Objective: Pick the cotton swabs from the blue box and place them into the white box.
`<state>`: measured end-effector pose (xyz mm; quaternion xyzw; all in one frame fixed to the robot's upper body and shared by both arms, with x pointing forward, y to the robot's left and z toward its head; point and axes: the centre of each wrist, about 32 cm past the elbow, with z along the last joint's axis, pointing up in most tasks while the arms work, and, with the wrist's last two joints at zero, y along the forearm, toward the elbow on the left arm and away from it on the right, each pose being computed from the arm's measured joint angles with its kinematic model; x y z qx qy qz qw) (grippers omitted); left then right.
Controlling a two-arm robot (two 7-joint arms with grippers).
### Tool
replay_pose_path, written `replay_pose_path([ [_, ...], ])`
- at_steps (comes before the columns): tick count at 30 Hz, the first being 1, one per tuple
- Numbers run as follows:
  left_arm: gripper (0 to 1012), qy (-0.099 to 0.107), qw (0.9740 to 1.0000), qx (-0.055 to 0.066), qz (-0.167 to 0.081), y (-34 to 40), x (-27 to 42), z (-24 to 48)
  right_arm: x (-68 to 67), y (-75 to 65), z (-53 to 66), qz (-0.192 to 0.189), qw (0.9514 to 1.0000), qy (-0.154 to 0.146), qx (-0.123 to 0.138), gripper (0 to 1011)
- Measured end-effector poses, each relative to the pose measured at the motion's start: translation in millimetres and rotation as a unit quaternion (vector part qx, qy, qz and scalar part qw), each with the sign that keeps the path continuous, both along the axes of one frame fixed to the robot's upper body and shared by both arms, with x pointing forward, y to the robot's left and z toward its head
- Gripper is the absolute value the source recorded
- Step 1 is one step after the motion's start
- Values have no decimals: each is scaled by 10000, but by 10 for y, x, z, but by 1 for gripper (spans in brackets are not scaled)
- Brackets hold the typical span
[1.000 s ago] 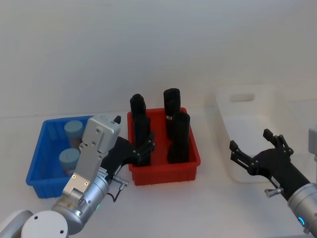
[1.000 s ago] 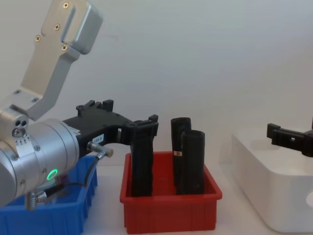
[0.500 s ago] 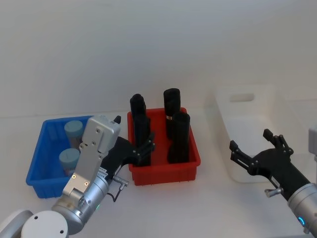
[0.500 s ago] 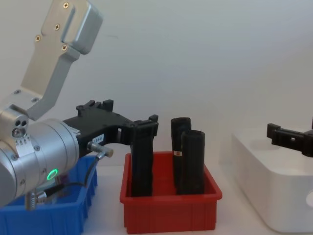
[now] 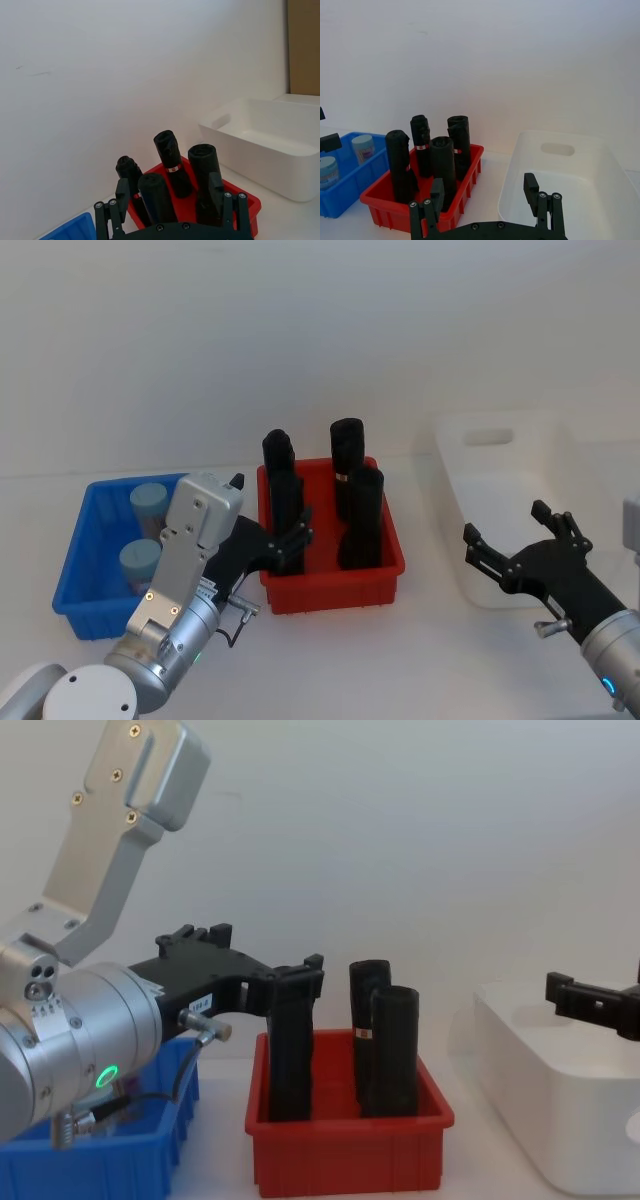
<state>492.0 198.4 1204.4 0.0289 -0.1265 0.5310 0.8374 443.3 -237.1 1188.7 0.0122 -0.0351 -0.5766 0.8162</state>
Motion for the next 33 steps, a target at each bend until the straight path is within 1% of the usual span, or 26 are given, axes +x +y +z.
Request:
replay_pose_path([
  [33, 1004, 0, 10000, 0, 0, 0, 0, 0, 0, 0, 0, 0, 10000, 0, 0, 1001],
])
